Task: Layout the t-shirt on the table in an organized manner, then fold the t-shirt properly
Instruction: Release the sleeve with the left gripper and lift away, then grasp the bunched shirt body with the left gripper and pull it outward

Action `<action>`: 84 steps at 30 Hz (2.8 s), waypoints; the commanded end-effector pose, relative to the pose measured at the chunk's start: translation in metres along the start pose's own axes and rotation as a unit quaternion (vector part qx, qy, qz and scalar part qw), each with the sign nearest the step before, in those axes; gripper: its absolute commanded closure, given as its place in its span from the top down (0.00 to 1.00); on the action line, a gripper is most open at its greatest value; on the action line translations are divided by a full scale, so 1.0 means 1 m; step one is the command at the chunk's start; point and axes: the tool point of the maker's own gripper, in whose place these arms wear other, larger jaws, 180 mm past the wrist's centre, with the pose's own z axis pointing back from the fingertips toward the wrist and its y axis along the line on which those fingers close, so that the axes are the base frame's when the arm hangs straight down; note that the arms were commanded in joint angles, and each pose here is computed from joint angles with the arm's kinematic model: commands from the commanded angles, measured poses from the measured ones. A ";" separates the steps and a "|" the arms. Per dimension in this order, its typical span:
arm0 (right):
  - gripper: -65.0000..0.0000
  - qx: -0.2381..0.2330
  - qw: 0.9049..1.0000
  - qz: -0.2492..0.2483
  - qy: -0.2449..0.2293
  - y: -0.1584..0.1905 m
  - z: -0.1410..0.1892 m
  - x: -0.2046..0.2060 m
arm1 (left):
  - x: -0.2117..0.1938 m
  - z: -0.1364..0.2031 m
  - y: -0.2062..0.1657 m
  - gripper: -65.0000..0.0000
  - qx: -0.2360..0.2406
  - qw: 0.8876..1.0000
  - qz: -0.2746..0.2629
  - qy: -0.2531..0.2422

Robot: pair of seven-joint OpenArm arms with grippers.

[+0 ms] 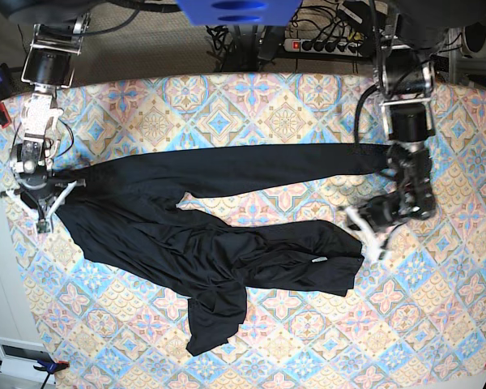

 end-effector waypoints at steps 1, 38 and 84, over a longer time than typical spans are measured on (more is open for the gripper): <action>0.22 -0.017 0.999 0.001 -0.028 -0.016 0.004 0.020 | -0.001 0.013 0.019 0.00 0.032 0.999 -0.016 0.007; 0.22 0.030 0.998 0.036 -0.029 0.034 0.000 0.024 | 0.119 -0.032 -0.166 0.43 -0.004 0.929 -0.364 -0.069; 0.22 0.027 0.997 0.041 -0.052 0.034 0.008 0.039 | 0.060 0.114 -0.030 0.00 0.062 0.971 -0.188 -0.132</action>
